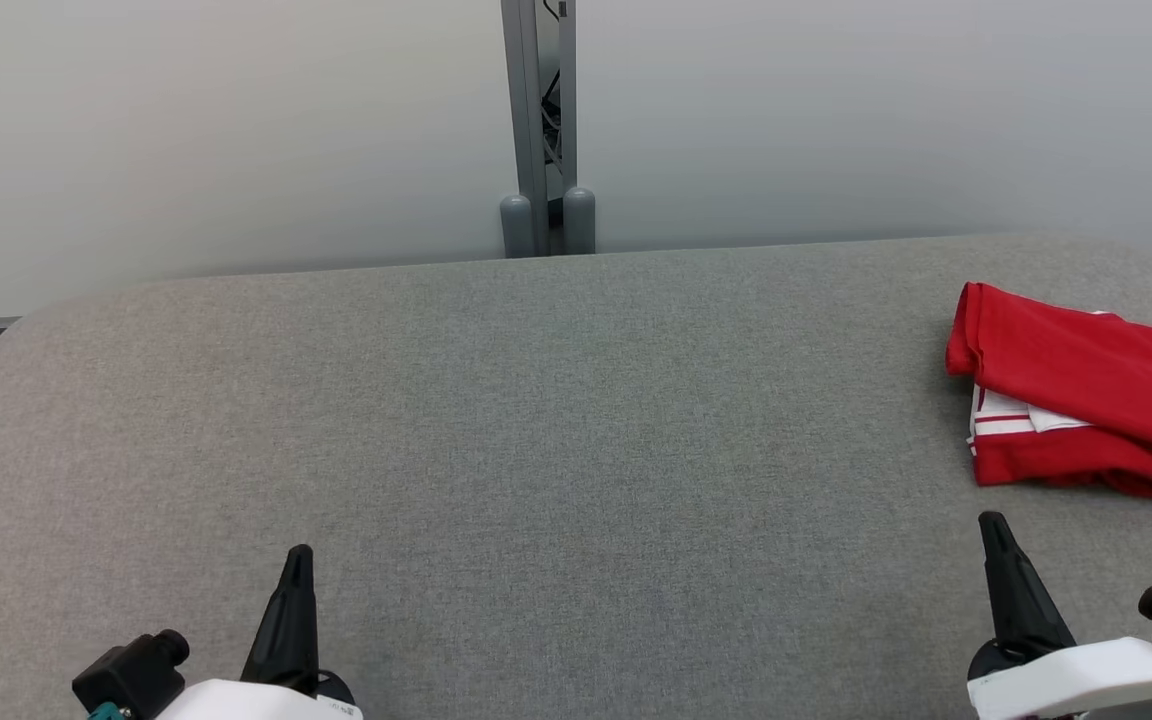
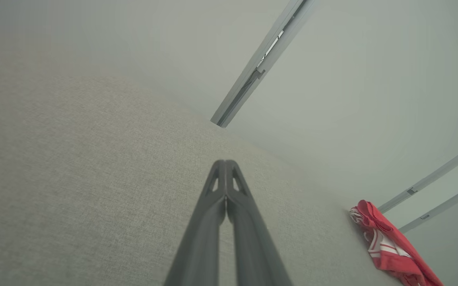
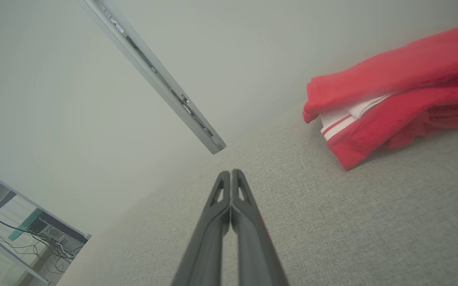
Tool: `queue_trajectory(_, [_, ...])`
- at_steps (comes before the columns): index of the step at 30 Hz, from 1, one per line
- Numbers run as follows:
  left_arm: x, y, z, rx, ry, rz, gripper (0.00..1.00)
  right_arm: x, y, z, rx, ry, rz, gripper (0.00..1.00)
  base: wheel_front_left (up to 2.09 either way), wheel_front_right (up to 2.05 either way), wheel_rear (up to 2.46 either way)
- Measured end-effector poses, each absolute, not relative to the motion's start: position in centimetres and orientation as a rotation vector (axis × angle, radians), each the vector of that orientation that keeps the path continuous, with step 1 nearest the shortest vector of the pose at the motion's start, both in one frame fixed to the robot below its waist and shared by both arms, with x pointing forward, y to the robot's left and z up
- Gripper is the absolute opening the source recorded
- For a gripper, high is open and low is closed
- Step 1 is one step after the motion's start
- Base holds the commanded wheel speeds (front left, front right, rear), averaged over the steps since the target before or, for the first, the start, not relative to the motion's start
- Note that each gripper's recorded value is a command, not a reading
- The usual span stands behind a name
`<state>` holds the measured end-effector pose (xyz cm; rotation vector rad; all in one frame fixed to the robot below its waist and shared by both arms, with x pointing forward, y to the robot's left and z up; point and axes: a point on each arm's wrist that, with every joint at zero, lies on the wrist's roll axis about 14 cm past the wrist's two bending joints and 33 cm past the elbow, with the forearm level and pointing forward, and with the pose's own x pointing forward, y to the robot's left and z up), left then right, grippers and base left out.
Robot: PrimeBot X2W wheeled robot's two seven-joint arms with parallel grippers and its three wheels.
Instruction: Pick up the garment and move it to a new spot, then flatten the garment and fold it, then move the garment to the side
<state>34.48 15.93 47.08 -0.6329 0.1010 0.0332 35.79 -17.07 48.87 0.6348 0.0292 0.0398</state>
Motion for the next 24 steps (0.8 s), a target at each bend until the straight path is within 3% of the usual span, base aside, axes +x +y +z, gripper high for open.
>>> queue_trajectory(24, [36.5,16.8,47.6,-0.953,0.109,0.051,0.0,37.2,-18.9,49.0,0.951,0.044,-0.022,0.0,0.0,0.0,0.0])
